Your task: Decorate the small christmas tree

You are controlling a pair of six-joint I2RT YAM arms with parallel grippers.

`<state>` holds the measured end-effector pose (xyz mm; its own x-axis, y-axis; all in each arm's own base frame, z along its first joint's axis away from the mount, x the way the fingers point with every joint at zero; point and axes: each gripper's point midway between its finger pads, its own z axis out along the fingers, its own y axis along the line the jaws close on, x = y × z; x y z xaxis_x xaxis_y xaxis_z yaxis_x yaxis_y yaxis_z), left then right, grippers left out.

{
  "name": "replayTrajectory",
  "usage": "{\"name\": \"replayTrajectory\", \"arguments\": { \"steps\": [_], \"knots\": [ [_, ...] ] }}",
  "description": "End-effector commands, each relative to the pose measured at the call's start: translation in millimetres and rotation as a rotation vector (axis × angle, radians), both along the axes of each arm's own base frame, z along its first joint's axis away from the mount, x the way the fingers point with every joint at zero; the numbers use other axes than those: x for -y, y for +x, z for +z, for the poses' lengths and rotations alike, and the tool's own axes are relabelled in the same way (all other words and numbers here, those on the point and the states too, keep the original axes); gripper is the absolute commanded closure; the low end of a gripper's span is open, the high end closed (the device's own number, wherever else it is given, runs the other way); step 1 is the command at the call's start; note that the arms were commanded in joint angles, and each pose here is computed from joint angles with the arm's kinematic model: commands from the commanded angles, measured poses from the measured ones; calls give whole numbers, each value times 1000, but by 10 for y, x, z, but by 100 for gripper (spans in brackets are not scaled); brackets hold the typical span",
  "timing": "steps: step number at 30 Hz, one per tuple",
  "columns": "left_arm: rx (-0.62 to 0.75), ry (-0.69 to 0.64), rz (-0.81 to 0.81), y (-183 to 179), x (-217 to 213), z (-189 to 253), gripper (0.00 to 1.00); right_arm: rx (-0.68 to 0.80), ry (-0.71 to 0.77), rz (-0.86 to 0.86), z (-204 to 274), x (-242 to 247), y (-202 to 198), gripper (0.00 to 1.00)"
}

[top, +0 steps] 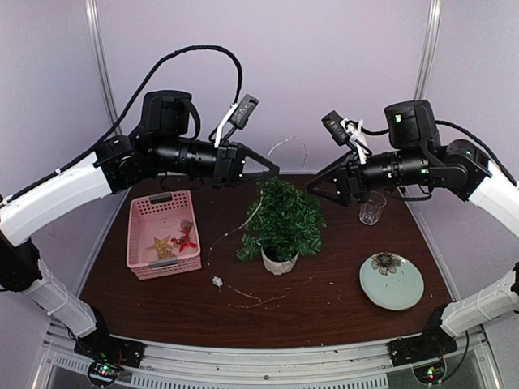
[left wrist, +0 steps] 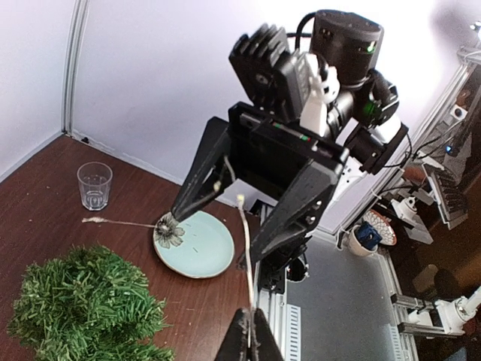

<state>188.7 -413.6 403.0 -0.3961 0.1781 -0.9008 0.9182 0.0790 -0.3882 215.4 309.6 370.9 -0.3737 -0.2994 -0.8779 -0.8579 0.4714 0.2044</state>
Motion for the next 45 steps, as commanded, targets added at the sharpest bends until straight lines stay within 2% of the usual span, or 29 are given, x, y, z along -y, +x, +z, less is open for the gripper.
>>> {"name": "replayTrajectory", "arguments": {
  "steps": [1, 14, 17, 21, 26, 28, 29, 32, 39, 45],
  "knots": [
    [16, -121, -22, -23, -6, 420, 100, 132, 30, -120, 104, 147, 175, 40],
    [-45, -167, -28, 11, 50, 481, 100, 349, 79, -178, 350, 136, 342, 42],
    [-49, -165, -25, 15, 49, 476, 100, 360, 92, -177, 370, 93, 371, 49],
    [-56, -159, -21, 21, 52, 454, 100, 368, 116, -160, 412, 20, 372, 52],
    [-60, -155, -22, 29, 61, 437, 100, 374, 124, -137, 448, -61, 373, 71],
    [-61, -154, -21, 30, 62, 440, 100, 376, 121, -129, 446, -87, 376, 75],
    [-62, -154, -22, 30, 65, 437, 100, 375, 120, -126, 449, -95, 375, 84],
    [-60, -152, -10, 58, 41, 433, 100, 367, 116, -118, 444, -107, 363, 100],
    [-2, -82, 122, 354, -154, 316, 100, 257, 134, -77, 376, -35, 158, 100],
    [30, -3, 89, 364, -155, 160, 100, 75, 188, -39, 241, 8, -12, 100]
  ]
}}
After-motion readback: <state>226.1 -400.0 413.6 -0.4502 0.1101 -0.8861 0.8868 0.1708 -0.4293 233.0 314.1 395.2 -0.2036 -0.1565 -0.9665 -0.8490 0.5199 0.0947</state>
